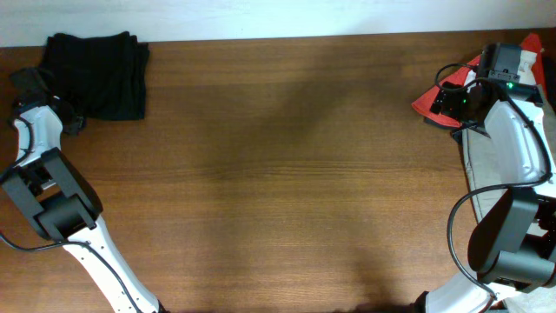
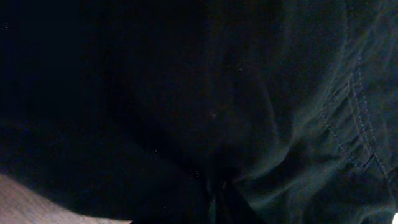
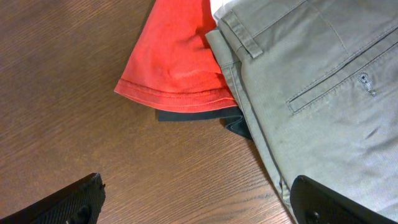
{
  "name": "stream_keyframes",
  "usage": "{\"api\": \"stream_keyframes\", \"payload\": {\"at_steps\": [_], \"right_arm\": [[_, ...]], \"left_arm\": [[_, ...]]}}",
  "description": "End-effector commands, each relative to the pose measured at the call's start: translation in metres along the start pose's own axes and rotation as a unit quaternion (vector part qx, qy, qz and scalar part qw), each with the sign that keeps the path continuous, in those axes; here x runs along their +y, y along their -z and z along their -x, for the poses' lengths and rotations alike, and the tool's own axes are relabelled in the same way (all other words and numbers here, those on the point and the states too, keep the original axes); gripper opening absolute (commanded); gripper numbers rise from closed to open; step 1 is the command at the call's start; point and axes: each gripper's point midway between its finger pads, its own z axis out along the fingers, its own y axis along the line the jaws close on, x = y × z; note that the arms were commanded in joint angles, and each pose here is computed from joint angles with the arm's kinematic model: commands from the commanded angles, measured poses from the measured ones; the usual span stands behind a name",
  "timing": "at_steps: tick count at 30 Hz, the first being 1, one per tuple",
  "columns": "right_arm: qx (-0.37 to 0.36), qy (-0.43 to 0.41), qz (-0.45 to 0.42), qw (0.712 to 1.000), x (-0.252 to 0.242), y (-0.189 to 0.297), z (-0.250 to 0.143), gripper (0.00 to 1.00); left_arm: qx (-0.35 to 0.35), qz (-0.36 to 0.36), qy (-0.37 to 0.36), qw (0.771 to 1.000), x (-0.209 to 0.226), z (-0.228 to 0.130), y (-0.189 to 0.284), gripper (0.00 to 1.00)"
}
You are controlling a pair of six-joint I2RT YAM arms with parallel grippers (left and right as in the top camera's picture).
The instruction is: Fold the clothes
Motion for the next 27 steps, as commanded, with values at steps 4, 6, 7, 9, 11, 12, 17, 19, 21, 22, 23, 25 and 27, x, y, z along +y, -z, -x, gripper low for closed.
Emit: {"api": "stream_keyframes", "payload": {"at_steps": [4, 6, 7, 9, 11, 12, 17, 19, 21, 22, 23, 25, 27], "right_arm": [[-0.009, -0.005, -0.004, 1.000, -0.002, 0.003, 0.005, 0.99], [-0.009, -0.005, -0.004, 1.000, -0.002, 0.003, 0.005, 0.99], [-0.009, -0.005, -0.004, 1.000, -0.002, 0.003, 0.005, 0.99], [-0.009, -0.005, -0.004, 1.000, -0.002, 0.003, 0.005, 0.99], [-0.009, -0.005, -0.004, 1.000, -0.002, 0.003, 0.005, 0.99], [-0.009, -0.005, -0.004, 1.000, -0.002, 0.003, 0.005, 0.99], [-0.009, -0.005, -0.004, 1.000, -0.002, 0.003, 0.005, 0.99], [-0.009, -0.005, -0.004, 1.000, -0.002, 0.003, 0.005, 0.99], [-0.009, -0.005, -0.004, 1.000, -0.002, 0.003, 0.005, 0.99], [-0.009, -0.005, -0.004, 1.000, -0.002, 0.003, 0.005, 0.99], [-0.009, -0.005, -0.004, 1.000, -0.002, 0.003, 0.005, 0.99], [-0.009, -0.005, -0.004, 1.000, -0.002, 0.003, 0.005, 0.99], [-0.009, -0.005, -0.004, 1.000, -0.002, 0.003, 0.005, 0.99]], "left_arm": [[0.026, 0.048, -0.024, 0.998, 0.037, -0.028, -0.040, 0.29], [0.027, 0.046, -0.051, 0.997, 0.037, -0.028, -0.040, 0.38], [0.030, 0.048, -0.060, 0.997, 0.038, -0.029, -0.040, 0.42], [0.037, 0.054, -0.067, 0.996, 0.039, -0.031, -0.037, 0.47], [0.043, 0.060, -0.063, 0.995, 0.040, -0.030, -0.029, 0.55], [0.042, 0.060, -0.062, 0.995, 0.037, -0.026, -0.022, 0.57], [0.026, 0.059, -0.086, 0.994, 0.021, -0.010, 0.006, 0.77], [0.022, 0.068, -0.089, 0.993, 0.017, -0.005, 0.020, 0.79], [0.014, 0.083, -0.090, 0.992, 0.017, -0.001, 0.034, 0.79], [0.008, 0.093, -0.091, 0.992, 0.017, 0.002, 0.042, 0.79], [-0.001, 0.102, -0.098, 0.990, 0.017, 0.006, 0.049, 0.79], [-0.015, 0.108, -0.126, 0.986, 0.014, 0.014, 0.059, 0.66], [-0.025, 0.113, -0.142, 0.983, 0.013, 0.019, 0.065, 0.04]]}}
